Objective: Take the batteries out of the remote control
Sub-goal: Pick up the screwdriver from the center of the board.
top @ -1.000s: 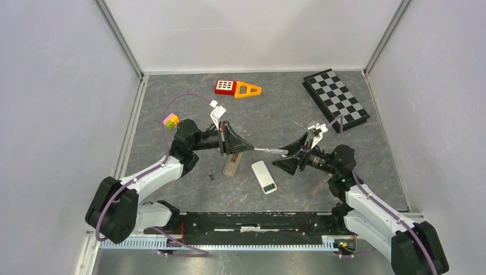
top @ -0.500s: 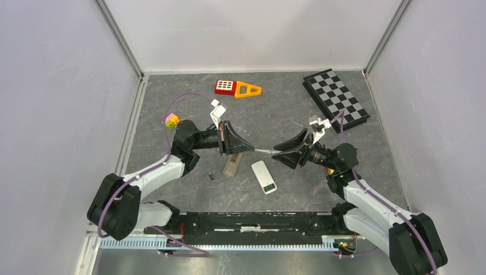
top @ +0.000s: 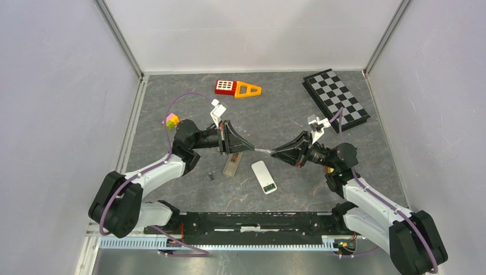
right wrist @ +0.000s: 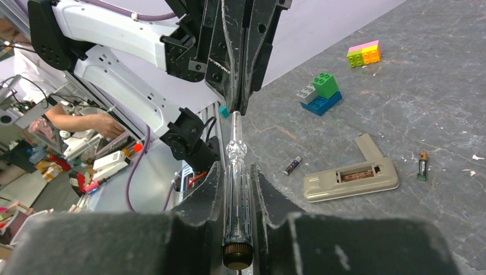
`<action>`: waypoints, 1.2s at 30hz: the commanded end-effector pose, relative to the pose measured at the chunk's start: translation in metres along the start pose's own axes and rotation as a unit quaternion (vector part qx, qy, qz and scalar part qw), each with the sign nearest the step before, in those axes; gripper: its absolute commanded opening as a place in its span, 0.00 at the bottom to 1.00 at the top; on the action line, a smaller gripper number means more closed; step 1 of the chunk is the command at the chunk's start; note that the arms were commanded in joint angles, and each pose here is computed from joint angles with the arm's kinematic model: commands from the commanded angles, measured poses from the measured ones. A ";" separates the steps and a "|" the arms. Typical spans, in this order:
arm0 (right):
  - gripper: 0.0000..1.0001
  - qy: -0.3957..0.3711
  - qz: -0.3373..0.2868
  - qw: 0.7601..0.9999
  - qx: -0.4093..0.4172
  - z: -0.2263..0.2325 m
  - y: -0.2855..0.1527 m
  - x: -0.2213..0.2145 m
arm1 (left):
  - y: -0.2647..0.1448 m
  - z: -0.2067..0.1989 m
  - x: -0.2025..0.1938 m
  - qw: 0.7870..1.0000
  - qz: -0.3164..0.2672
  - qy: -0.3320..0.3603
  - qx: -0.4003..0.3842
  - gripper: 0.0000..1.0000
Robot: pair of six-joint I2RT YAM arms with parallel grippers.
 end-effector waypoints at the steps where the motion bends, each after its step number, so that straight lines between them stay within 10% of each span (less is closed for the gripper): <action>1: 0.06 -0.040 -0.017 0.999 0.023 0.013 0.006 0.017 | 0.001 -0.008 0.006 1.000 -0.001 0.009 -0.020 0.02; 6: 0.00 -0.038 -0.019 0.999 0.022 0.014 0.004 0.016 | 0.000 -0.007 0.003 1.000 0.003 0.008 -0.016 0.02; 10: 0.37 -0.037 -0.024 0.999 0.020 0.014 0.005 0.018 | 0.000 -0.007 0.003 1.000 0.005 0.008 -0.017 0.02; 15: 0.44 -0.035 -0.023 0.999 0.021 0.014 0.006 0.019 | 0.000 -0.007 0.002 1.000 0.006 0.007 -0.018 0.02; 21: 0.38 -0.029 -0.010 0.999 0.025 0.013 0.006 0.016 | 0.000 -0.005 0.003 1.000 0.005 0.006 -0.014 0.02; 26: 0.02 -0.030 -0.015 0.999 0.022 0.013 0.006 0.016 | 0.000 -0.001 0.000 1.000 0.005 0.004 -0.006 0.02; 33: 0.00 -0.061 0.029 0.989 -0.130 -0.027 -0.004 0.016 | -0.011 0.030 -0.012 0.992 0.028 0.020 0.125 0.96; 36: 0.00 -0.102 0.058 0.971 -0.206 -0.037 -0.021 0.019 | -0.027 0.049 -0.011 0.972 0.027 0.030 0.230 1.00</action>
Point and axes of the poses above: each gripper's point midway between its finger pads, its own y axis out along the fingers, its own z axis along the line the jaws close on, x = y × z, the point moved 3 cm from there along -y, back along the fingers, and after that the axes turned 12 degrees about y, right-handed, at the moved point
